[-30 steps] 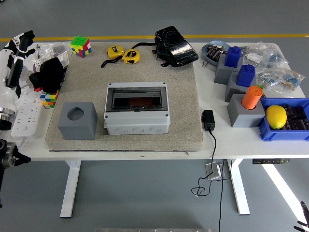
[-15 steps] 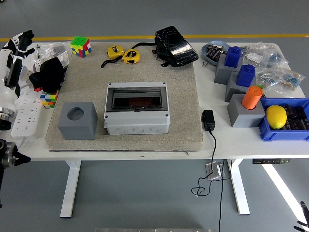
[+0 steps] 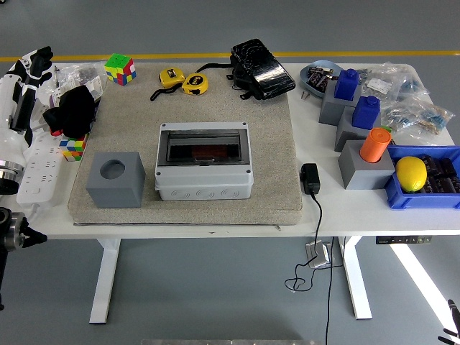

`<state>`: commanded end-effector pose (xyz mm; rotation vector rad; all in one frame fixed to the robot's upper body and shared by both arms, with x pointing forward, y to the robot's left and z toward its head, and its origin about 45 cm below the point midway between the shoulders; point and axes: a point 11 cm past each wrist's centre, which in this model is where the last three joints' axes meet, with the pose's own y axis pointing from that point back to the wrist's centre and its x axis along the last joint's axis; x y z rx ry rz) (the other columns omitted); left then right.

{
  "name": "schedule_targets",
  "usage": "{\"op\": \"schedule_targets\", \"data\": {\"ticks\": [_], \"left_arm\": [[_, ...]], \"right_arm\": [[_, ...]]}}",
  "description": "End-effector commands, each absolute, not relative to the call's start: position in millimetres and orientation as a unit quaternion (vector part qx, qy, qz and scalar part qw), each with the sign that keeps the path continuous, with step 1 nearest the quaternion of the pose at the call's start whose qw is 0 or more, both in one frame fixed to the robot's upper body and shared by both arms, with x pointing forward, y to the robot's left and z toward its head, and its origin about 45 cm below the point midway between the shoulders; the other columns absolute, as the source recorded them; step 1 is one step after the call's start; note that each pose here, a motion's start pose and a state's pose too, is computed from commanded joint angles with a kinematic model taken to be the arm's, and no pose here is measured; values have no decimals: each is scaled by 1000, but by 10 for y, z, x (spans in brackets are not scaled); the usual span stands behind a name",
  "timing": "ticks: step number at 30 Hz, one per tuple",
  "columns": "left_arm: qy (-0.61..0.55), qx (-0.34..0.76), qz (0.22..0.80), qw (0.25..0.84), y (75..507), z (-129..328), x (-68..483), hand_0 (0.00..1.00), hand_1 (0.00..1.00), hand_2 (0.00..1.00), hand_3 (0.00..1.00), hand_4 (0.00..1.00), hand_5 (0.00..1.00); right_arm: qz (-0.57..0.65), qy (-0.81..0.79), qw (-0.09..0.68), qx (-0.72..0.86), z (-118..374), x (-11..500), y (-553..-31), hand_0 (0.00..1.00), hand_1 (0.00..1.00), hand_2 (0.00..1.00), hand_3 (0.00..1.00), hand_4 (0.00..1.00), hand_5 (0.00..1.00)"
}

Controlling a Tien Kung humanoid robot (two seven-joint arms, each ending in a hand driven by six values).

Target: Fetch the battery,place it into the box,close the lid of the box

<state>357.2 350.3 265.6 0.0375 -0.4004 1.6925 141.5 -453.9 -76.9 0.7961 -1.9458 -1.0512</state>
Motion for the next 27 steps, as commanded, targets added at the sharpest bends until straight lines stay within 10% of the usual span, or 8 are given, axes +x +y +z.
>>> {"op": "schedule_targets", "data": {"ticks": [27], "left_arm": [[-182, 17, 743, 643, 3515, 2684, 3571, 832, 849, 859, 832, 998, 998]], "right_arm": [[-414, -764, 384, 313, -774, 1414, -4528, 807, 750, 728, 785, 998, 998]]}}
